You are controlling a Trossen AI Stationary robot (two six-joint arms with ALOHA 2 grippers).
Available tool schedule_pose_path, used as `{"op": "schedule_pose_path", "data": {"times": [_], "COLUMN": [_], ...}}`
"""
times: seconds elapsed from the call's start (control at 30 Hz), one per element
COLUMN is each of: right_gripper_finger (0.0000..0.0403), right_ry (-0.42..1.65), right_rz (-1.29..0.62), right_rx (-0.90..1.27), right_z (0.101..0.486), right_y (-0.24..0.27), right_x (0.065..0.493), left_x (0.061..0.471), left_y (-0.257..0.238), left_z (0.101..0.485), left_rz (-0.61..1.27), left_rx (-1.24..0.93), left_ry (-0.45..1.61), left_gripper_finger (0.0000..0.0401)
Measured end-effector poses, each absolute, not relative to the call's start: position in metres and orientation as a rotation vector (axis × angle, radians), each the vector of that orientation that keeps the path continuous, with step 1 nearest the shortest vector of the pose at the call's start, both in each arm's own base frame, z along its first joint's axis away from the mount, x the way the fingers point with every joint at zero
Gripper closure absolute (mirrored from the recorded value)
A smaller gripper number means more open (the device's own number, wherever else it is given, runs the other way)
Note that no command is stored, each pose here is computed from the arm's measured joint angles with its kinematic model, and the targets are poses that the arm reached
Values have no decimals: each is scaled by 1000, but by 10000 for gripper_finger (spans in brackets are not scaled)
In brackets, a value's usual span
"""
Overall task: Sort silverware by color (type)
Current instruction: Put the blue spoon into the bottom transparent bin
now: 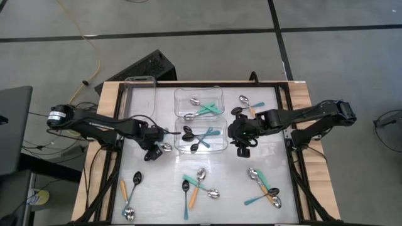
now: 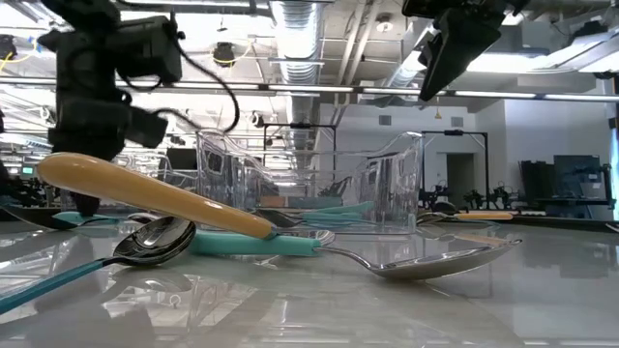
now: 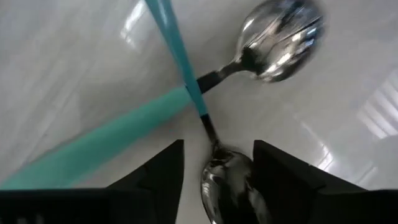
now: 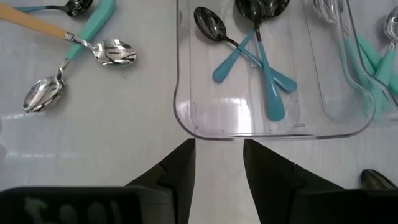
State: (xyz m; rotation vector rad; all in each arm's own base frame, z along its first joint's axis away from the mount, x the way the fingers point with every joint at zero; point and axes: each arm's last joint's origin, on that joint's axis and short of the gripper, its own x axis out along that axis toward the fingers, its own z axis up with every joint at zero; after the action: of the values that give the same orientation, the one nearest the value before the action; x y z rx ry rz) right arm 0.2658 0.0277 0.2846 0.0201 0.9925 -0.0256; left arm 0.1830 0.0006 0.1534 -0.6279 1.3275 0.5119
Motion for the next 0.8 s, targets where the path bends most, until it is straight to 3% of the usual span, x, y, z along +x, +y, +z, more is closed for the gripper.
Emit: {"op": "schedule_pose_path", "data": {"times": [0.17, 0.3, 0.43, 0.6, 0.8], "right_gripper_finger": [245, 245, 245, 245, 245], "right_ry": [995, 990, 987, 988, 992], "right_rz": [-17, -13, -13, -13, -14], "right_rx": [2, -3, -3, -4, -4], "right_z": [284, 285, 285, 285, 285], "right_y": [28, 28, 28, 28, 28], "right_x": [266, 266, 266, 266, 266], "left_x": [189, 190, 189, 191, 194], "left_y": [1, 1, 1, 3, 2], "left_z": [140, 136, 137, 148, 174], "left_rz": [527, 525, 529, 556, 482], "left_rx": [-621, -597, -590, -544, -573], "left_ry": [1350, 1383, 1384, 1354, 1281], "left_gripper_finger": [210, 223, 273, 380, 396]}}
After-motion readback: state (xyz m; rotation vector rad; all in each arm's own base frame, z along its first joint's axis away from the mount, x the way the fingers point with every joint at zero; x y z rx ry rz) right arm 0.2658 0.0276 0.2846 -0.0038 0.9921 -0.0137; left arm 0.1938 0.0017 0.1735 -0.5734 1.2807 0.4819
